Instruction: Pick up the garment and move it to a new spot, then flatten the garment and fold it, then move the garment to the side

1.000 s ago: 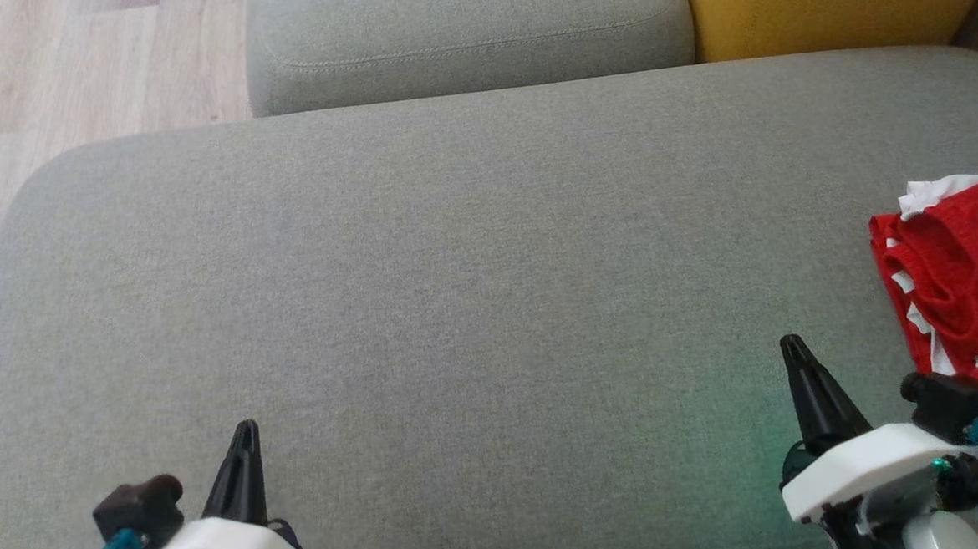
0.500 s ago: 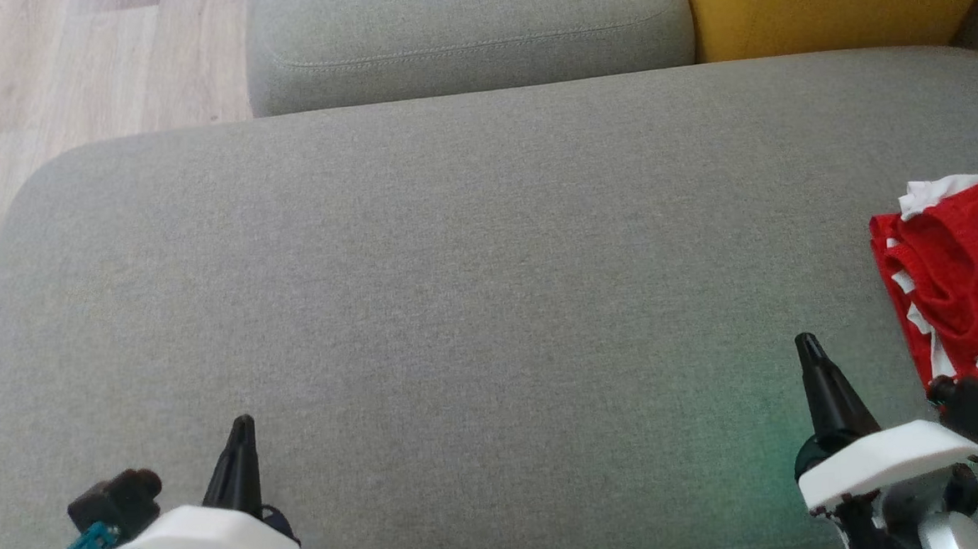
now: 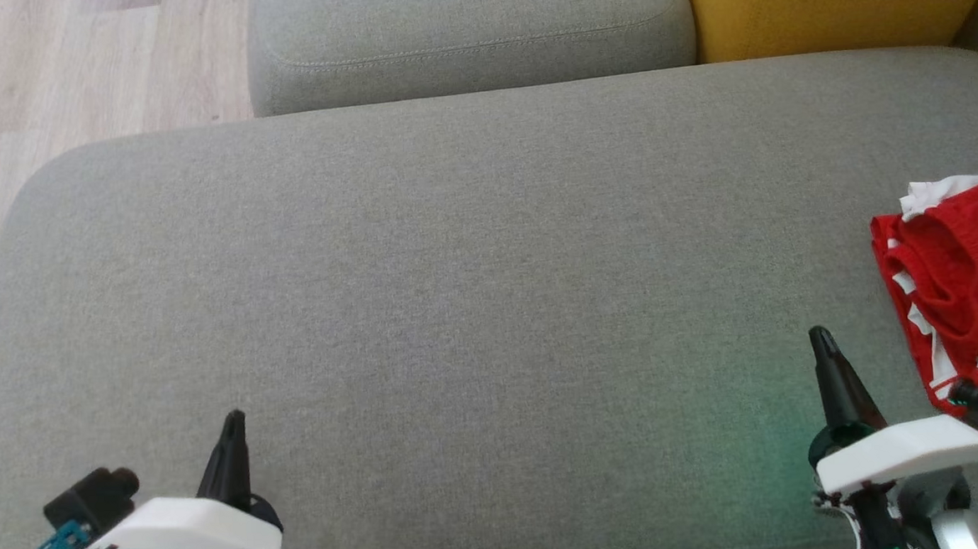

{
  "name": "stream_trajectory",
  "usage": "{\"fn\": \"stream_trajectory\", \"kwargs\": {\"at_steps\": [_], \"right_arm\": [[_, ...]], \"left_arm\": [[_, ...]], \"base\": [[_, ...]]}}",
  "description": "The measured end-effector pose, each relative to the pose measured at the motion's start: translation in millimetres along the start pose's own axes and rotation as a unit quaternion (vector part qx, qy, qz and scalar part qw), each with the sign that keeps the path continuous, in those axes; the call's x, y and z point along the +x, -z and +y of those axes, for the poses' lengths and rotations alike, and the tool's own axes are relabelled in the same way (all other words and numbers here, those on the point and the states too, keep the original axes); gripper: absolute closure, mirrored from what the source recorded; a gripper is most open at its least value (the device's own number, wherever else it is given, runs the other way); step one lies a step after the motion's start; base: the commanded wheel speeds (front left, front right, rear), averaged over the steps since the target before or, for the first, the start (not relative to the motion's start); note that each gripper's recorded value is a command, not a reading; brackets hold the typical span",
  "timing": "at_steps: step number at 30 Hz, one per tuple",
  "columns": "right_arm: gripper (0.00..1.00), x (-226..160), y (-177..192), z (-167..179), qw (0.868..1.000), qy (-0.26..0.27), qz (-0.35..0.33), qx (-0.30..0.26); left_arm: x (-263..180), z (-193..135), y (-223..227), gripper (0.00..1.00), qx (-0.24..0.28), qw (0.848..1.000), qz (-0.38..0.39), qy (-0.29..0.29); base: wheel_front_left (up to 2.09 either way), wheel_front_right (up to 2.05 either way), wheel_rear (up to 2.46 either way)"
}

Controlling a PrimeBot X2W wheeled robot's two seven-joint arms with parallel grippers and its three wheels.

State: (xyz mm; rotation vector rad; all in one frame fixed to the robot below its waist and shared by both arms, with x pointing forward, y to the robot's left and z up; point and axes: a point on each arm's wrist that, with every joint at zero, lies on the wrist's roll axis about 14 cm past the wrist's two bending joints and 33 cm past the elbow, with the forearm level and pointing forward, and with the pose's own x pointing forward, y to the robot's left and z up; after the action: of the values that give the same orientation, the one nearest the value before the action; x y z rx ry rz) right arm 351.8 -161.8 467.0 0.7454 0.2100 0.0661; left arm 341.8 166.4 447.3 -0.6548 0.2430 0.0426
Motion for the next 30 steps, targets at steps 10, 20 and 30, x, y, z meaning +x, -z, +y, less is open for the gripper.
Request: {"fn": "stream_trajectory", "kwargs": {"at_steps": [10,20,30], "right_arm": [[1.0,4,-8,0,0.999,-0.002,-0.014,0.052],[1.0,4,-9,-6,0.994,0.003,-0.021,0.11],[1.0,7,-17,-8,0.985,0.002,-0.037,0.168]], "left_arm": [[5,-3,-4,1.0,-0.058,0.998,0.001,0.006],[7,2,-4,1.0,-0.12,0.993,0.007,0.002],[10,1,-10,1.0,-0.183,0.983,0.003,0.008]], "base": [[0.0,0.0,0.0],[0.0,0.0,0.0],[0.0,0.0,0.0]]}}
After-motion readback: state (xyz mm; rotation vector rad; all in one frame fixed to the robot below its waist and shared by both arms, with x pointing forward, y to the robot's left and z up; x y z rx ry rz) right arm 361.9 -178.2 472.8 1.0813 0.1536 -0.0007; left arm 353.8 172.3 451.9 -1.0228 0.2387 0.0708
